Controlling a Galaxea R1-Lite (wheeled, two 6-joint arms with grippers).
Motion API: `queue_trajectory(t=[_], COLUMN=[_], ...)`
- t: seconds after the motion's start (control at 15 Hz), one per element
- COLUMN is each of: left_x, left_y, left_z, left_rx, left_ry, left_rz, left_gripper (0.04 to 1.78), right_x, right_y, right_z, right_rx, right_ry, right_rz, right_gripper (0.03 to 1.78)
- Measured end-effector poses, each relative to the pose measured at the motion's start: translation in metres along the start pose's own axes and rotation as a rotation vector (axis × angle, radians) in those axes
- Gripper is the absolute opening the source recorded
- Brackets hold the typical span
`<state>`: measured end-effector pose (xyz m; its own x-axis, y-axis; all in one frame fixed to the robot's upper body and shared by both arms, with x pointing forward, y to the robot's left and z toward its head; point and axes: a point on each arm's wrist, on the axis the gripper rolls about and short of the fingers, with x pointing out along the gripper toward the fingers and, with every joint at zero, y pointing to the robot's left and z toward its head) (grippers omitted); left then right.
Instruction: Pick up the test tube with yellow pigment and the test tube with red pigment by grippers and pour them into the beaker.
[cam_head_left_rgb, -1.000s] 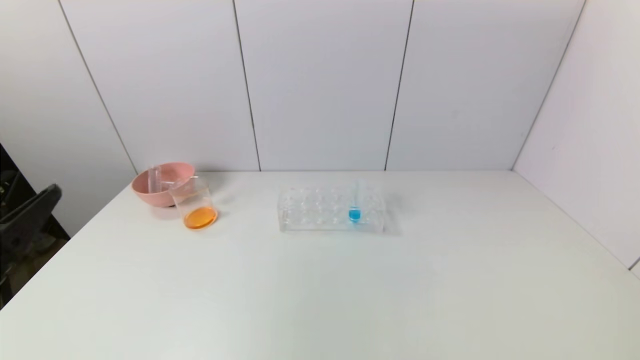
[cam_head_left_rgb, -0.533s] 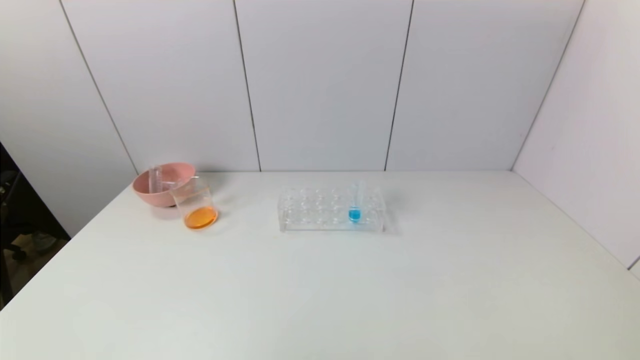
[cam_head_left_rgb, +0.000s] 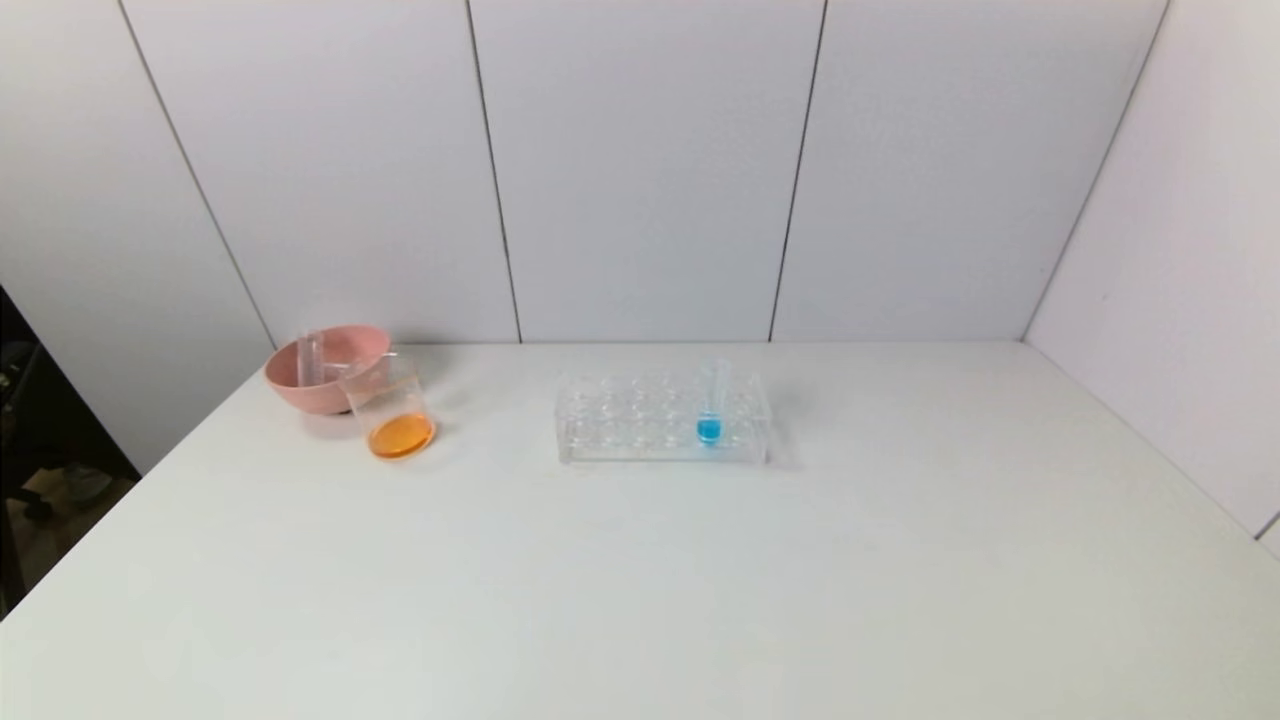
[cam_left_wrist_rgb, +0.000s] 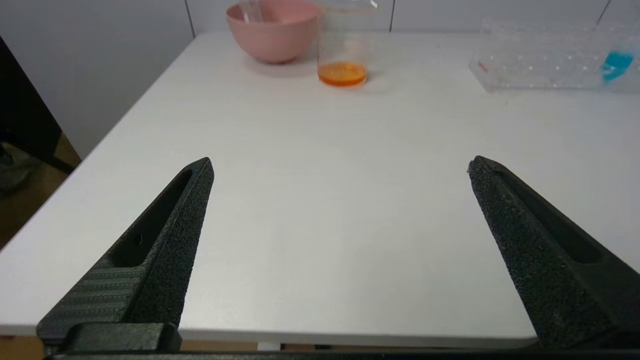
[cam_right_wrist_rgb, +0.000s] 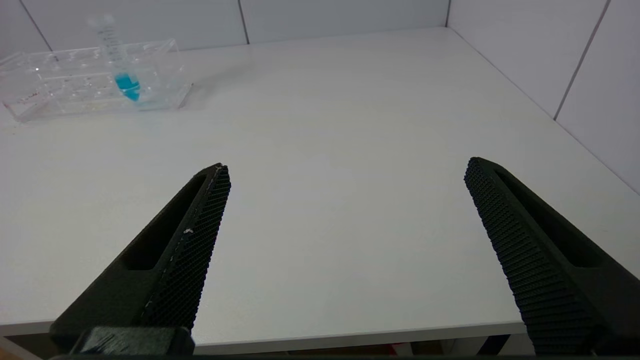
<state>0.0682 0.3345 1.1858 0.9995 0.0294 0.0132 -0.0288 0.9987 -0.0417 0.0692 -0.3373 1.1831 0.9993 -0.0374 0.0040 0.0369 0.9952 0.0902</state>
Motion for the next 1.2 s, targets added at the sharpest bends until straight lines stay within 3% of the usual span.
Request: queue_trajectory(t=[1.2], left_x=[0.0007], left_y=[0.0], left_z=[-0.0025], left_rx=[-0.053], left_ry=[0.003], left_rz=[-0.007], left_gripper=[1.78], right_x=[0.0], right_y=[0.0], right_z=[0.0], right_rx=[0.0], right_ry=[0.0], right_rz=[-0.001], right_gripper=[1.71])
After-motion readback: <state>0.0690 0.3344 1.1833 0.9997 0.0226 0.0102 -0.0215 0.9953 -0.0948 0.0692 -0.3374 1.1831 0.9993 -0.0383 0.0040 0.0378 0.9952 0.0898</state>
